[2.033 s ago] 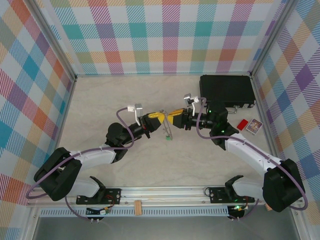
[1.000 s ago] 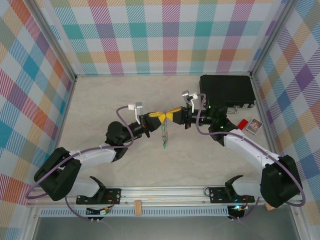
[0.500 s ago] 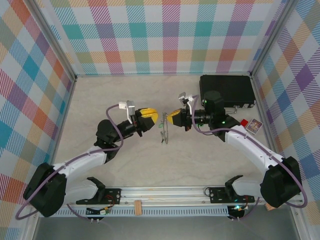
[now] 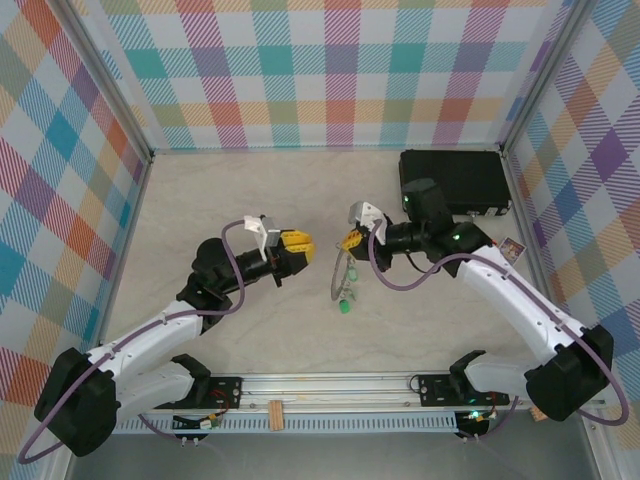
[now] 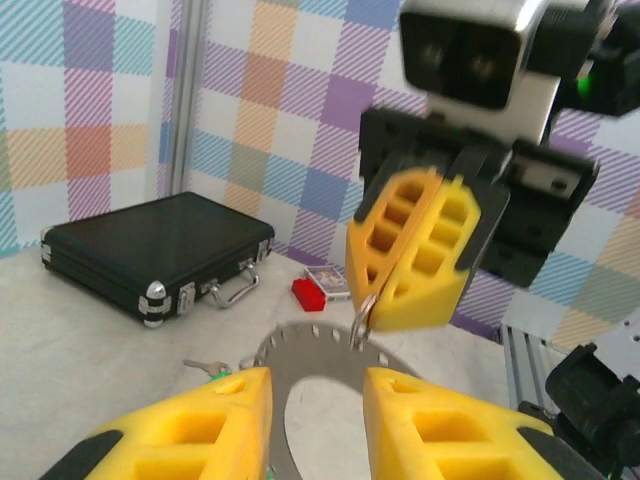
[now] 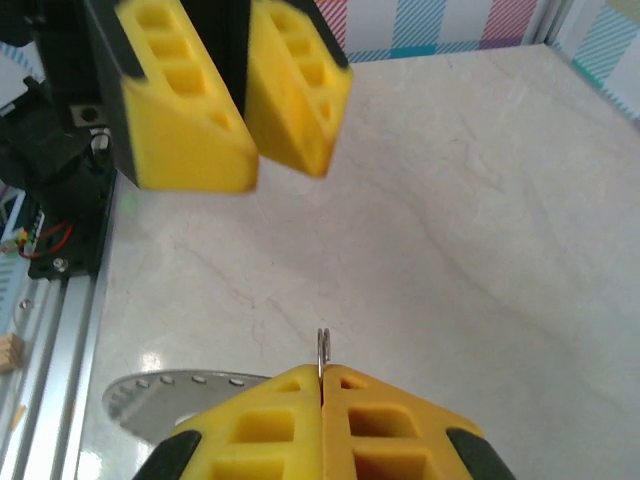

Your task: Put the keys on the keyring

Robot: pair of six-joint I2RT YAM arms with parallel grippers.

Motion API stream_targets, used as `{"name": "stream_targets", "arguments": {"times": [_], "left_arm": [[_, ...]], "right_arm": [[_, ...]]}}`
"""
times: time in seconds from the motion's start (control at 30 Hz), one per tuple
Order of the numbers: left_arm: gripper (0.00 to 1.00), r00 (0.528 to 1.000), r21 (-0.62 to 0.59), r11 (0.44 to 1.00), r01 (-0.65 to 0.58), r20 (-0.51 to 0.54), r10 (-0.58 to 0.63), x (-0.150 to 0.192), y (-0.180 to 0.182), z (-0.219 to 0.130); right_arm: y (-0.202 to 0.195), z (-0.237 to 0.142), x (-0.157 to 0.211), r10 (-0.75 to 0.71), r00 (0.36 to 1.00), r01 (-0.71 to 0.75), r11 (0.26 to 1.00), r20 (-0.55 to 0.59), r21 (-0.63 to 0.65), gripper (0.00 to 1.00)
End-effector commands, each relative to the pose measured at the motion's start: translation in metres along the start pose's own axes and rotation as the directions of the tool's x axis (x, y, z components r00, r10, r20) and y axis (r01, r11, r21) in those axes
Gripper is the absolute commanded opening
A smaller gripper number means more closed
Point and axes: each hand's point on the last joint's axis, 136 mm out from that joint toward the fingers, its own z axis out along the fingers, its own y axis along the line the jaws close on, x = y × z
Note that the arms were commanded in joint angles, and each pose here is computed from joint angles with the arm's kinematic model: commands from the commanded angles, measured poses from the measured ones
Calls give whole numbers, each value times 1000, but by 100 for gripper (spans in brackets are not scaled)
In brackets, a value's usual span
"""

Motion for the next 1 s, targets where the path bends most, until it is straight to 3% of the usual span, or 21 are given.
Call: {"name": "stream_targets", "arguments": {"times": [0.0,0.4,0.97], "left_arm": [[29,996,41,998,-55,-64,58,16,-11,5],[27,996,146,988,-46,-69,57,15,-32,11],[23,995,214,977,-12,-91,32,16,-41,19]], "right_arm": [[16,-4,3,-86,995,82,993,-47,-84,0],[34,8,-3,-42,998,31,977,-49,-210,0],[40,16,-8,-12,999,-1,967,-48,-255,0]]}}
